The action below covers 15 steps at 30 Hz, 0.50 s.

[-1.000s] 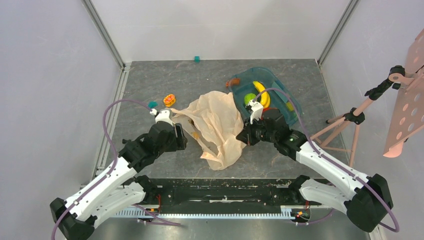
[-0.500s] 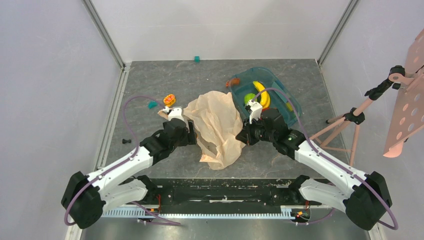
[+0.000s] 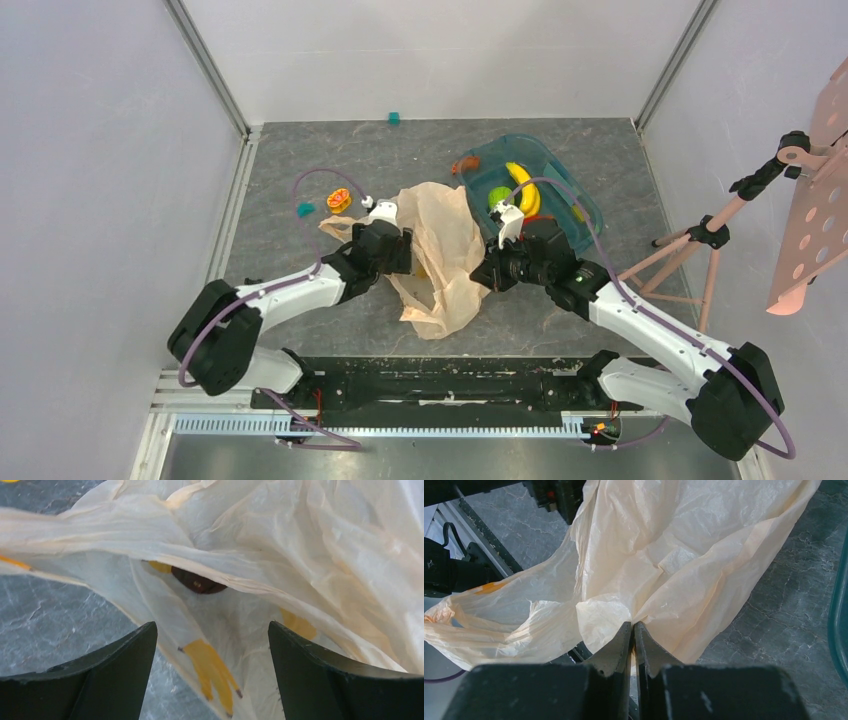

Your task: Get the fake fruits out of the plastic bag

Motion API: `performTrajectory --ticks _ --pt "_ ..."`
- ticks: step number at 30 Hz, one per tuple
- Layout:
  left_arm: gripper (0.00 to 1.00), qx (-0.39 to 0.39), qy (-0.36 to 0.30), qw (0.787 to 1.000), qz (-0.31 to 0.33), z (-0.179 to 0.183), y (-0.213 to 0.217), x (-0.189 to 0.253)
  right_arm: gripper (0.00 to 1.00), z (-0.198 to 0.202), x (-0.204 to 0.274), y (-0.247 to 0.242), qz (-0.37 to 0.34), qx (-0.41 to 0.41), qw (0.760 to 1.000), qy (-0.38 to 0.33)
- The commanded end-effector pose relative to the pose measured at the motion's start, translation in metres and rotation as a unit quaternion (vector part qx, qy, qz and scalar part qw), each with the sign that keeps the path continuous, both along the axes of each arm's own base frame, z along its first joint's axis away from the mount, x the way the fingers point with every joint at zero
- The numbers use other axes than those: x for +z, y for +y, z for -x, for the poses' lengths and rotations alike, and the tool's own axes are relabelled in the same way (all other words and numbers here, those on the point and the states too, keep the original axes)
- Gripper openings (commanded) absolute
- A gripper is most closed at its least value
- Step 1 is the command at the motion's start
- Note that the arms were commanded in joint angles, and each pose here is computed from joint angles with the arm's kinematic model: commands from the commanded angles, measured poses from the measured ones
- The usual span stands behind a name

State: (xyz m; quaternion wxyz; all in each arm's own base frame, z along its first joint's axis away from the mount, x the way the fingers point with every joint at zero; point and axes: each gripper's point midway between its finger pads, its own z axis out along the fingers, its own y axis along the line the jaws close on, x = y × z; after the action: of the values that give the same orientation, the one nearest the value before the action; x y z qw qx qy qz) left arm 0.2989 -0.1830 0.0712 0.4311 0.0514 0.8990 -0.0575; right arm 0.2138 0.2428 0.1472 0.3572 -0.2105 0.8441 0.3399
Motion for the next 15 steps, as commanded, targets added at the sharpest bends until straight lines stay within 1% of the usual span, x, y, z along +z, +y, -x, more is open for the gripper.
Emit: performTrajectory --ticks 1,7,15 --pt "0.89 -0.012 -0.063 0.998 -0.015 -0.036 -0.014 0.025 0.08 -0.002 0.006 0.005 -0.018 0.006 1.0 -0.012" --pt "0.92 0.001 -0.068 0.996 -0.052 -0.057 -0.014 0.022 0.08 0.0 0.004 0.006 -0.021 0.01 1.0 -0.007" --pt "0.91 0.011 -0.052 0.996 -0.066 -0.082 -0.014 0.004 0.08 0.001 0.002 0.008 -0.024 0.015 1.0 -0.003"
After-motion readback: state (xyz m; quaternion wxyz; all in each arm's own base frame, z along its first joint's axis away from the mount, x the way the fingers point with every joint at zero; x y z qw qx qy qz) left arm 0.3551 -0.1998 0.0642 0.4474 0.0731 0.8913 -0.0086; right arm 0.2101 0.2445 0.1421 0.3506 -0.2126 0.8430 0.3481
